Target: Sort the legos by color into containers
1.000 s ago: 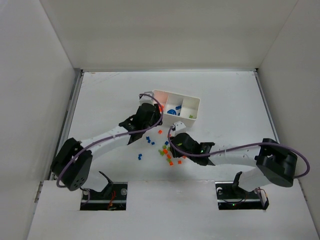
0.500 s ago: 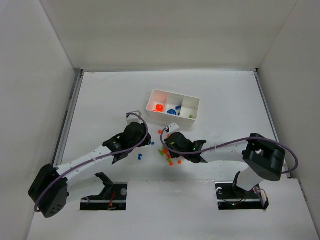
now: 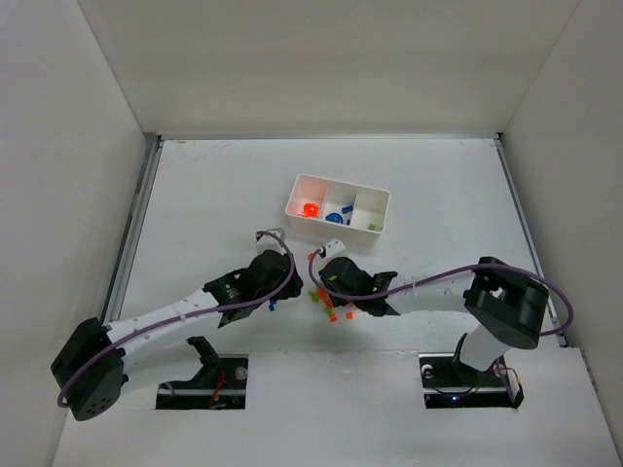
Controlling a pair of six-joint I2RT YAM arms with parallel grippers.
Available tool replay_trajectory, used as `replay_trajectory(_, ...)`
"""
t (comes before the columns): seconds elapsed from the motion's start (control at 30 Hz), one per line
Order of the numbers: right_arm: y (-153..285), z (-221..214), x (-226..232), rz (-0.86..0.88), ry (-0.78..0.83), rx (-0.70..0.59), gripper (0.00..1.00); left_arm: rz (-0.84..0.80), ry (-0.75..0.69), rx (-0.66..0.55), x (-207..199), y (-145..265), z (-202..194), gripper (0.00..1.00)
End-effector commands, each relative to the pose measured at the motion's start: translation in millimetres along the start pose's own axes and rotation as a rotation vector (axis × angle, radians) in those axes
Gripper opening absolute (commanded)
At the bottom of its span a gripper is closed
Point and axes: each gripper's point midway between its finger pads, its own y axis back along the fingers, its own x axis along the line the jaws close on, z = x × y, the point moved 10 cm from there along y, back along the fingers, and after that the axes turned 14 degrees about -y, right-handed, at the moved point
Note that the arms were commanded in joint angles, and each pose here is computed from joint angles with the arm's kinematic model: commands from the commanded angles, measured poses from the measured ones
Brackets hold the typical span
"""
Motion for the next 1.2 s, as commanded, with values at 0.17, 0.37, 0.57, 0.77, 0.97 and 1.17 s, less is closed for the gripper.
replay_trajectory(0.17, 4.1, 12.8, 4.5, 0.071, -0.046, -0.054, 0.23, 0.012, 0.048, 0.013, -0.2, -2.7, -17.2, 0.38)
replay_trajectory(0.37, 32.2, 29.0, -7.3, 0.095, -0.156, -0.132, 0.22, -0.011, 0.081, -0.041, -2.5, -5.5, -16.7, 0.38)
replay_trajectory(0.57, 52.5, 81.0, -38.3, 0.072, -0.328, -0.294, 0.20, -0.060, 0.065, -0.067, -15.5, -10.9, -15.2, 0.37)
replay_trajectory(0.77, 55.7, 141.1, -85.2, -0.048, -0.470, -0.488, 0.20, -0.046, -0.006, -0.041, -25.5, -16.7, -23.1, 0.33)
replay_trajectory(0.97, 29.4, 171.1, -104.3, -0.119, -0.481, -0.492, 0.21, -0.048, -0.076, -0.035, -34.2, -19.9, -31.2, 0.30)
replay_trajectory(1.17, 14.6, 185.2, -105.4, -0.134, -0.474, -0.492, 0.44, -0.050, -0.138, -0.013, -40.7, -23.8, -40.3, 0.29)
